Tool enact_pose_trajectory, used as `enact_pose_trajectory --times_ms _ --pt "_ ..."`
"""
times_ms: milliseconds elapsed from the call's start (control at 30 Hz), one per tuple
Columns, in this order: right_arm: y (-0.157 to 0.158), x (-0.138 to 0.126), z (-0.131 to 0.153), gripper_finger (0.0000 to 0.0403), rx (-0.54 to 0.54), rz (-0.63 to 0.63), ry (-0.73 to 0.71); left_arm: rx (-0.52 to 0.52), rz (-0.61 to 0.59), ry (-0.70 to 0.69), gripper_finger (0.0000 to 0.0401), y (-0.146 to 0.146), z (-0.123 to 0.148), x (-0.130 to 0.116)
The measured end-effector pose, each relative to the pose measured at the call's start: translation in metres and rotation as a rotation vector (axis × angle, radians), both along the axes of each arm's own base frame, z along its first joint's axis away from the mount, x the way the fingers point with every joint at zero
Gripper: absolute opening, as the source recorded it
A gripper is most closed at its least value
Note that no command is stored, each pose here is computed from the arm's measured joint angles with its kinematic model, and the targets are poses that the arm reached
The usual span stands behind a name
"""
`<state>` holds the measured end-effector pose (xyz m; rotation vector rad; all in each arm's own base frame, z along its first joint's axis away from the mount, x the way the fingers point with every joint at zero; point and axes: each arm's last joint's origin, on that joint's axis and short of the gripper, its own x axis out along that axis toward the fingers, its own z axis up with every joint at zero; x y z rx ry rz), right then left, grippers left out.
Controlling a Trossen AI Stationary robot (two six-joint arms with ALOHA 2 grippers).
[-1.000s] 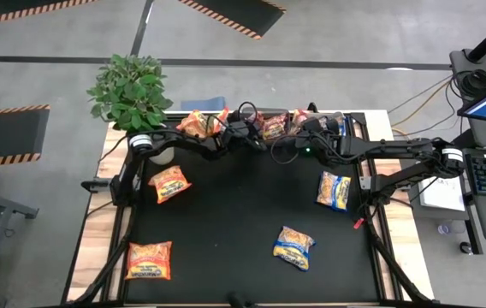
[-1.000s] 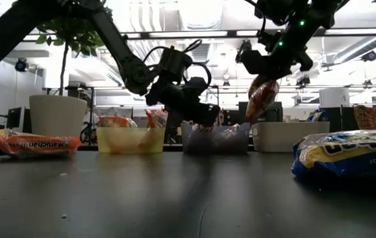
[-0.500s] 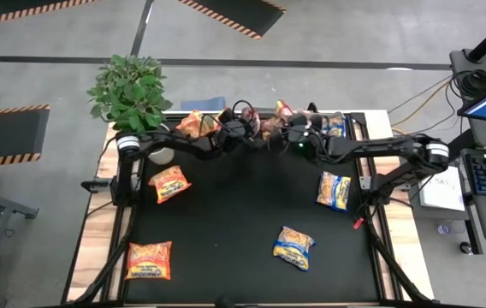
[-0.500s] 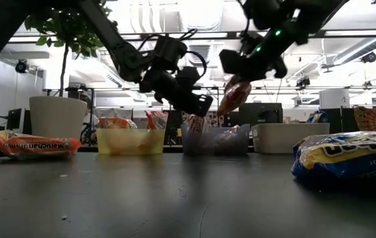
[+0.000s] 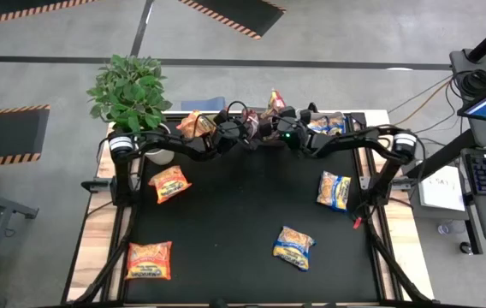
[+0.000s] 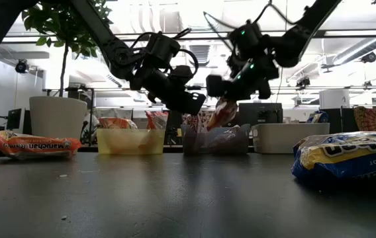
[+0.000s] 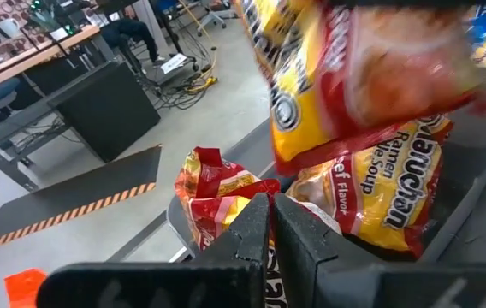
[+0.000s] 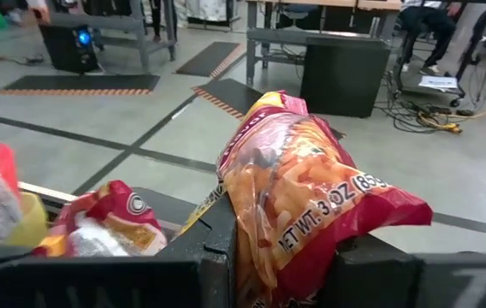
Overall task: Sort Maruchan noodles
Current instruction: Put the red noodle pack into the black bin
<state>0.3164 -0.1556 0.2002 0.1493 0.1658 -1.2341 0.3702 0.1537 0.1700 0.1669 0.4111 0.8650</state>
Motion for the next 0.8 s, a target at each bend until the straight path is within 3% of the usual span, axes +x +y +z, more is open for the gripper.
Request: enact_pose_trajectory --times_ms 400,800 --pt "-0.021 0.031 -0.02 0.0073 0.034 -0.016 0.077 -0.025 -0.023 -0.021 0.0 -0.001 0.001 -0.001" --pt "-0.023 0.048 -0.019 0.0181 0.145 0.093 0.163 -0.049 -0.013 -0.015 0.0 -0.002 -0.002 -0.004"
